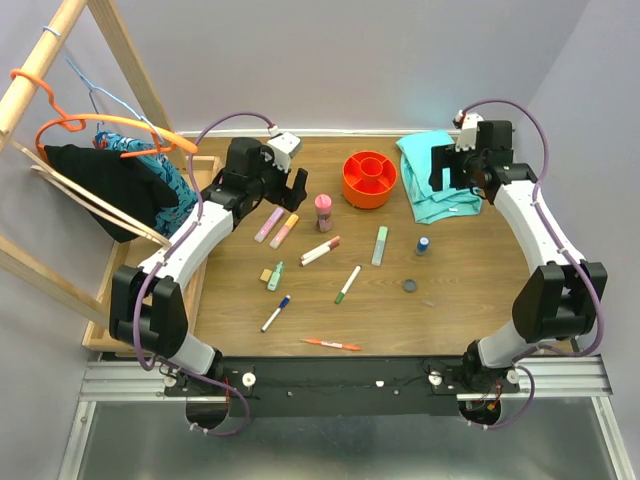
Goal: Sort the stationery into containers
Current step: Pick up the stationery from the center of the board.
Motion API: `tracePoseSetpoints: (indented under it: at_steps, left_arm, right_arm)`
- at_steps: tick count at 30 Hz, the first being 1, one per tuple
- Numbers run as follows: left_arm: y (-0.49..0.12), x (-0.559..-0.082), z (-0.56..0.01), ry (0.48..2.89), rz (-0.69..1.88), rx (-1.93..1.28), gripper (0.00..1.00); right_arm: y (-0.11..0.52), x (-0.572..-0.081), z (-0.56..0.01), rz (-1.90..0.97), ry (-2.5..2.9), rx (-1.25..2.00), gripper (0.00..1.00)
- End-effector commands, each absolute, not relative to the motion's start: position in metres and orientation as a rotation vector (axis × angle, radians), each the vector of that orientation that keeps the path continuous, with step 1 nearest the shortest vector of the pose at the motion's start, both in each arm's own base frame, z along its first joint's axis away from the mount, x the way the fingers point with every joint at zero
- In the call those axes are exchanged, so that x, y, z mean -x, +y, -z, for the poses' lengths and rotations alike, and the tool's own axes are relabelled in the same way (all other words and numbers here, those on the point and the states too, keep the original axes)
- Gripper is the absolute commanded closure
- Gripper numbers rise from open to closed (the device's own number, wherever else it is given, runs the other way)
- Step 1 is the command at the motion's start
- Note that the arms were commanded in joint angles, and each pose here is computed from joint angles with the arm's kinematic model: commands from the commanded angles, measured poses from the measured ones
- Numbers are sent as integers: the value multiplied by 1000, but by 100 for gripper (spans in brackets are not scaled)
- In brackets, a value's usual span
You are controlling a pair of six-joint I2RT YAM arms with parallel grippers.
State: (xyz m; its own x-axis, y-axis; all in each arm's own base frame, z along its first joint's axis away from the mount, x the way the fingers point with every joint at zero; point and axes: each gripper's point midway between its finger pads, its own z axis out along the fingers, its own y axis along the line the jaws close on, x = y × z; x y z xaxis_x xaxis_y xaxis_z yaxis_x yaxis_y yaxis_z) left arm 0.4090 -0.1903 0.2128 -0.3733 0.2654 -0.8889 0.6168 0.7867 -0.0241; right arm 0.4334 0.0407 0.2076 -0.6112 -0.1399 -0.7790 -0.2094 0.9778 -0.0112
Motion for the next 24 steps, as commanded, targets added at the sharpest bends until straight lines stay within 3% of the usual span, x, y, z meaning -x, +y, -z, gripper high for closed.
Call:
tracePoseSetpoints:
  at_steps: [1, 8, 13, 24]
  left_arm:
    - [-189, -405, -220, 1974, 415, -695, 1]
    - [-163, -409, -230, 2010, 245, -681, 1]
    - [-157, -397, -229, 2024, 282, -647, 1]
    - [-147, -360, -225, 2045, 325, -628, 1]
  right_arm:
    - [50, -441, -203, -163, 2229, 253, 0]
    - [139, -434, -238, -674, 1977, 791, 0]
    - [188, -450, -238, -750, 1898, 1007, 0]
    - [289, -433, -196, -788, 1741, 1498, 4]
